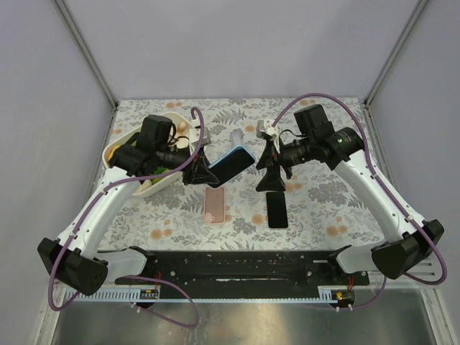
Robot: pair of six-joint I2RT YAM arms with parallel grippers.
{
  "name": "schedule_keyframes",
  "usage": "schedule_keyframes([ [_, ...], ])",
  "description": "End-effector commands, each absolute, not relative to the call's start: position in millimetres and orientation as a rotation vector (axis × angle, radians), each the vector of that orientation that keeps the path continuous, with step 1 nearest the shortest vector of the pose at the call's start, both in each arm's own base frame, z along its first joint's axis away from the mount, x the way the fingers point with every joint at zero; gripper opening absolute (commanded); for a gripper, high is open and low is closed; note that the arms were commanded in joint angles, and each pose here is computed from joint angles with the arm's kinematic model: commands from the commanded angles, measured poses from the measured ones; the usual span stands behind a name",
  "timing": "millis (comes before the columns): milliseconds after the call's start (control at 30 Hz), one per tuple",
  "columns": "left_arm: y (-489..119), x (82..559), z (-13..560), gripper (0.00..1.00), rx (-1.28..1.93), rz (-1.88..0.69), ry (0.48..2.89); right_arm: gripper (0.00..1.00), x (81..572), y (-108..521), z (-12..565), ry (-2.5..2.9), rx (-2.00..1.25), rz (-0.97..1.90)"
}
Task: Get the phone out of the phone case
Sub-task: Remove the phone case from the phone.
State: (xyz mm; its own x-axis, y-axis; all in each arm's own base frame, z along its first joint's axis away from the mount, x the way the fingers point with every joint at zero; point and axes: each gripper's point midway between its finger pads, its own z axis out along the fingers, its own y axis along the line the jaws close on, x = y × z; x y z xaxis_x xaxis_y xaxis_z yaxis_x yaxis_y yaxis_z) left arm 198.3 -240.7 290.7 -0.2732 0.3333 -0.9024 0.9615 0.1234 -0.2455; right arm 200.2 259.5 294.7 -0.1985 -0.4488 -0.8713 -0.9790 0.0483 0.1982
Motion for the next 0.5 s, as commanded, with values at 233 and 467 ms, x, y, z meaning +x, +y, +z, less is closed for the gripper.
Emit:
schedule_keyframes([
  [233,-245,175,323,0.0,1.335,-1.259,1.515,0.79,218,277,317,1.588,-1.425,1.094],
  [467,-244,173,318,0.0,1.34,-1.265,1.52,0.74,212,285,327,1.553,-1.414,1.203],
])
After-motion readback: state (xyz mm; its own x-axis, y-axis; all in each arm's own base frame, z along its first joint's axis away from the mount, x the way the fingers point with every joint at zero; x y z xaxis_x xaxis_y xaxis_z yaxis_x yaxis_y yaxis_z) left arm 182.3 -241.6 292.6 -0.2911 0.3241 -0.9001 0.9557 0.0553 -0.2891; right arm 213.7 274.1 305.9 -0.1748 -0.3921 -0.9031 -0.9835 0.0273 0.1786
